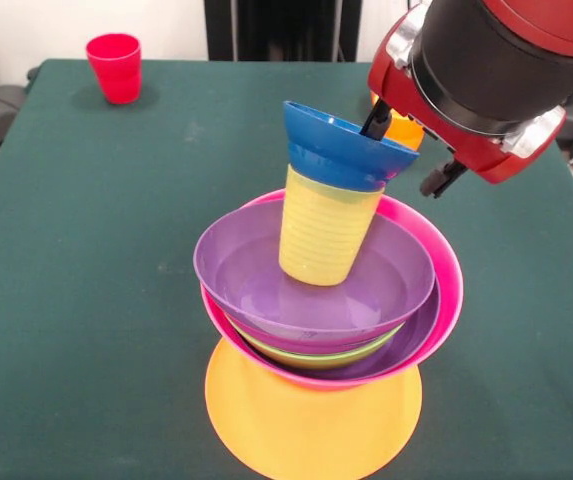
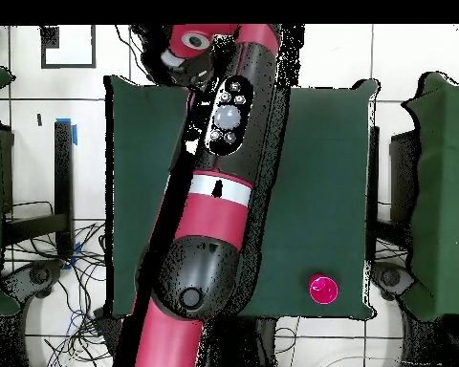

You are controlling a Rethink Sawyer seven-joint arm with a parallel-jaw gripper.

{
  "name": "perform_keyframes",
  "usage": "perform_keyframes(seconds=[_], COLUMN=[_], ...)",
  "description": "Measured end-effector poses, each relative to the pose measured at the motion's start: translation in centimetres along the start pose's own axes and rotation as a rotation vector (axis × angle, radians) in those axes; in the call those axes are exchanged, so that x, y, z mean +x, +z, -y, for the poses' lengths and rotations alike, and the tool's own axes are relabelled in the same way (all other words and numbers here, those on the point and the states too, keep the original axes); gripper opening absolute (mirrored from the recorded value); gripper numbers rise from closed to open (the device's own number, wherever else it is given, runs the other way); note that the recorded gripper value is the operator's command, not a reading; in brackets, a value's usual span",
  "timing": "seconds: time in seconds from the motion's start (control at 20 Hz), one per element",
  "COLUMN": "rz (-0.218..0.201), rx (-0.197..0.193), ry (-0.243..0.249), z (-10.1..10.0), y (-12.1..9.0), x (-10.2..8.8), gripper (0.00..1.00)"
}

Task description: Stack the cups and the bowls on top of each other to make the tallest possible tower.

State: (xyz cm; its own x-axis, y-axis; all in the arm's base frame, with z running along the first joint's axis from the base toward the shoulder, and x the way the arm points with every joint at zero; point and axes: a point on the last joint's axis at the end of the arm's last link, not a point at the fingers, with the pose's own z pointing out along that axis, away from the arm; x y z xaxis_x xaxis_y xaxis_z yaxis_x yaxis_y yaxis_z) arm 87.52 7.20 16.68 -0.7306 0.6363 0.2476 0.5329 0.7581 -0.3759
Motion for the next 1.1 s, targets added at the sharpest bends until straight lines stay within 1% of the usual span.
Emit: perform_keyframes(seconds=[0.25,0.45,0.7,0.85,1.1], rz=[-0.001,0.003,0.022,0.044,0.047], rx=[0.0,-0.011,-0.039,-0.059,-0.077], ry=[0.0,0.001,0.006,0.02,0.039], z=[0.0,-0.1,-0.3,-0.1,0.5], y=[0.0,0.2,0.8,1.5,2.0], x=[0.0,-0.3,-1.3,-2.7,-4.1], gripper=[1.0,1.0,1.0,1.0,1.0])
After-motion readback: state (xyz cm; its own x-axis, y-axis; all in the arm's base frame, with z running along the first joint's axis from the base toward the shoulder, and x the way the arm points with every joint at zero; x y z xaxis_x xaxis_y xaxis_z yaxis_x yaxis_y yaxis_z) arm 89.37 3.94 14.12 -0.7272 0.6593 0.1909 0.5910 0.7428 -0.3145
